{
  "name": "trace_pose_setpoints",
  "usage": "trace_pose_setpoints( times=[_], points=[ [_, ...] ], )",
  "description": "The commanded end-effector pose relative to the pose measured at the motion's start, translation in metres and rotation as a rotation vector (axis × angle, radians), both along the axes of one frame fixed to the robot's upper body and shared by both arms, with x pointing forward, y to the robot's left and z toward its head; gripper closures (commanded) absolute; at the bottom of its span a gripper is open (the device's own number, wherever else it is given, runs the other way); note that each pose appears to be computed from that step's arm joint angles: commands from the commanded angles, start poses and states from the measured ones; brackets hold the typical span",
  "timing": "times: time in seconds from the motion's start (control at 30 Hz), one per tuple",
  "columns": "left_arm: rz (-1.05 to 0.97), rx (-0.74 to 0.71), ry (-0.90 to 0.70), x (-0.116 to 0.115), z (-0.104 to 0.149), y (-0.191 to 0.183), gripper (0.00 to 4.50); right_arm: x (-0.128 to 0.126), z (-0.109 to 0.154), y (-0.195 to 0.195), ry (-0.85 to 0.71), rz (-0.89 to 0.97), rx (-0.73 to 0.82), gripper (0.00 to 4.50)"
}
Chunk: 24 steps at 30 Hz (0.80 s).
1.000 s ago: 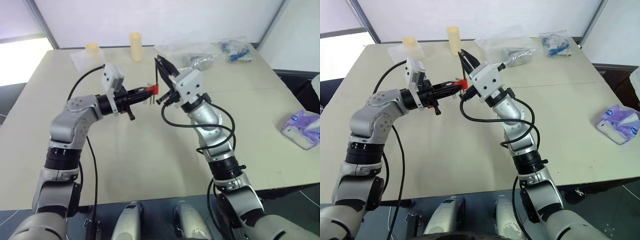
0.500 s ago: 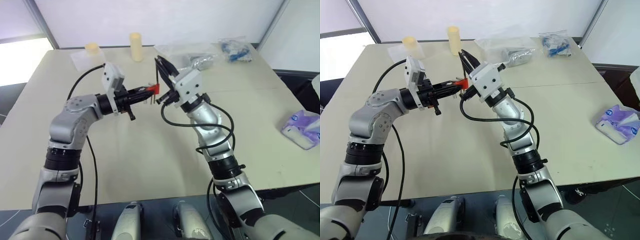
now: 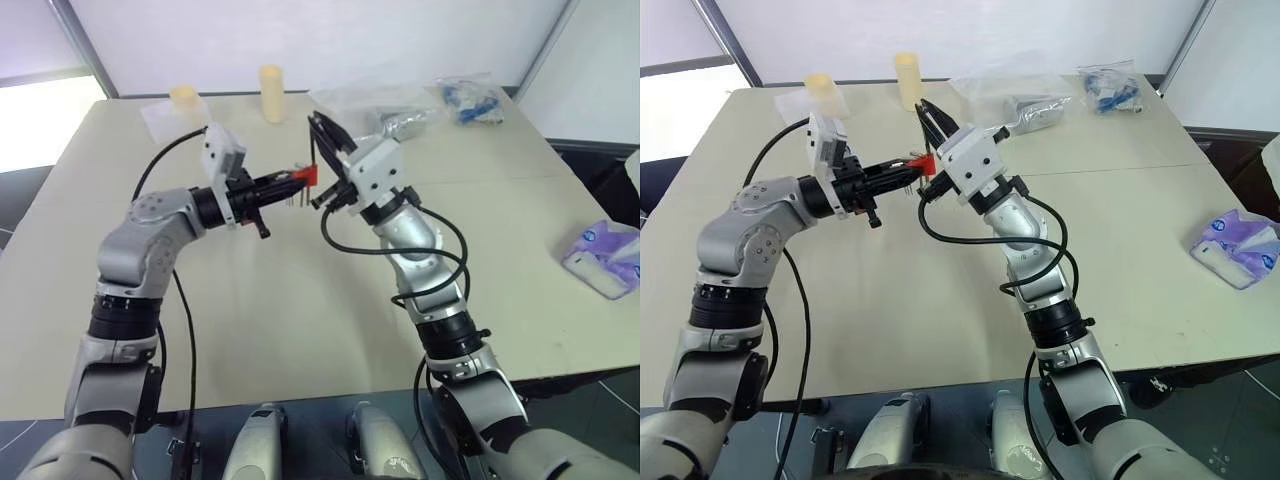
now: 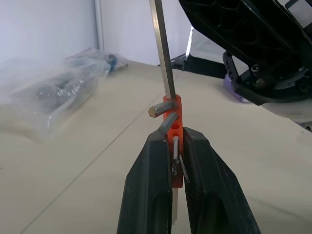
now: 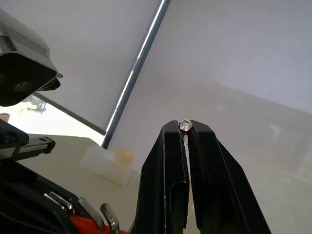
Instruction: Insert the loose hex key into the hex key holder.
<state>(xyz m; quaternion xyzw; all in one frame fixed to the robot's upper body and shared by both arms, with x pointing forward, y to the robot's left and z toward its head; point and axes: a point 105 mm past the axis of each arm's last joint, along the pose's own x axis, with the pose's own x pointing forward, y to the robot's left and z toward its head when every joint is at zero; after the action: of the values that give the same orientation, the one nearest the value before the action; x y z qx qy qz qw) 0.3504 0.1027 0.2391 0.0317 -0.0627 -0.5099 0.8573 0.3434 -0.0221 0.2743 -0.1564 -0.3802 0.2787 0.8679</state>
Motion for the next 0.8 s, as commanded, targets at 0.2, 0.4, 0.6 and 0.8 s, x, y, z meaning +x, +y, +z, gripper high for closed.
trace_pose_setpoints(
  times=[0.2, 0.4, 0.6, 0.8],
  points=[
    [0.021, -0.049, -0.082, 0.001, 0.026, 0.007, 4.50, -0.015, 0.009, 0.007, -0.056, 0.032, -0.006, 4.44],
    [0.034, -0.051, -0.092, 0.004, 0.029, 0.009, 4.50, -0.011, -0.007, 0.008, 0.011, 0.037, -0.045, 3.02],
    [0.036, -0.046, -0.093, 0.003, 0.027, 0.009, 4.50, -0.011, -0.024, 0.005, 0.073, 0.052, -0.112, 0.05],
    [0.019, -0.029, -0.065, 0.000, 0.019, 0.006, 4.50, -0.016, -0.064, -0.051, 0.180, -0.071, -0.201, 0.05]
  ],
)
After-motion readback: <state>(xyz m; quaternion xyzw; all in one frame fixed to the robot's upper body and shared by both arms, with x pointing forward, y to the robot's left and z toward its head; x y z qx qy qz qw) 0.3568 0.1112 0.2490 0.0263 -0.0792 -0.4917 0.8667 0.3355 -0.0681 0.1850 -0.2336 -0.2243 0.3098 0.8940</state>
